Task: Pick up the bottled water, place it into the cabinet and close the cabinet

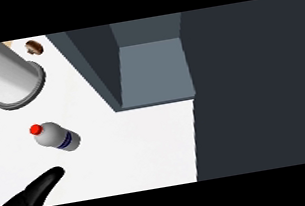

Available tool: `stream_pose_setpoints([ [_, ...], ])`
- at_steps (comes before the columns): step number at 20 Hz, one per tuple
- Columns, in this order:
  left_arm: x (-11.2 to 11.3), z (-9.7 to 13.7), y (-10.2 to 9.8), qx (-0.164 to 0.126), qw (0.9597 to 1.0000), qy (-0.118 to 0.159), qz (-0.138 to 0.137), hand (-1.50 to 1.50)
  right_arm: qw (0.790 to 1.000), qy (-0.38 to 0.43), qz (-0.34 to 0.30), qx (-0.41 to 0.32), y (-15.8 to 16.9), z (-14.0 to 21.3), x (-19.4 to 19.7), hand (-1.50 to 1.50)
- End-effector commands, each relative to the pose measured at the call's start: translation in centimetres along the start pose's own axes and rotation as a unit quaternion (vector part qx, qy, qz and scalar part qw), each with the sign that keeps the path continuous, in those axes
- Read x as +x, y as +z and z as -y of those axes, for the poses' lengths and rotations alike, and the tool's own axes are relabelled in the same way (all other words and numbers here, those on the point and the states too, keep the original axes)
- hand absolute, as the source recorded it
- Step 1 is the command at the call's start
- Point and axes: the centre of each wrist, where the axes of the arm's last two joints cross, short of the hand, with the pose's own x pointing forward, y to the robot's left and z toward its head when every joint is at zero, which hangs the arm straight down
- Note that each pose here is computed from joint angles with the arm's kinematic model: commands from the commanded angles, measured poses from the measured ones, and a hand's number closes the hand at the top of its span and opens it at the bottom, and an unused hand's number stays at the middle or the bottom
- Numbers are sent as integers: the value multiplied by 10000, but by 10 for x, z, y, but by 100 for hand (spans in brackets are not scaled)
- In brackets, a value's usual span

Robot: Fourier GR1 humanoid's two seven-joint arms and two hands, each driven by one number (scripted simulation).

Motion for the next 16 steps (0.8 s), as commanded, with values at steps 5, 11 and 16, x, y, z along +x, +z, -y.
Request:
stream_pose_setpoints([
  [5,3,14,3,181,9996,-215,70,-150,9999,-59,118,9,12,-4,46,-150],
  [11,10,23,14,242,9995,-188,55,-150,9996,-202,161,-63,9,-24,48,-150],
  [16,3,10,-1,349,9989,-301,40,-150,9995,-252,193,-61,19,-22,61,-150],
])
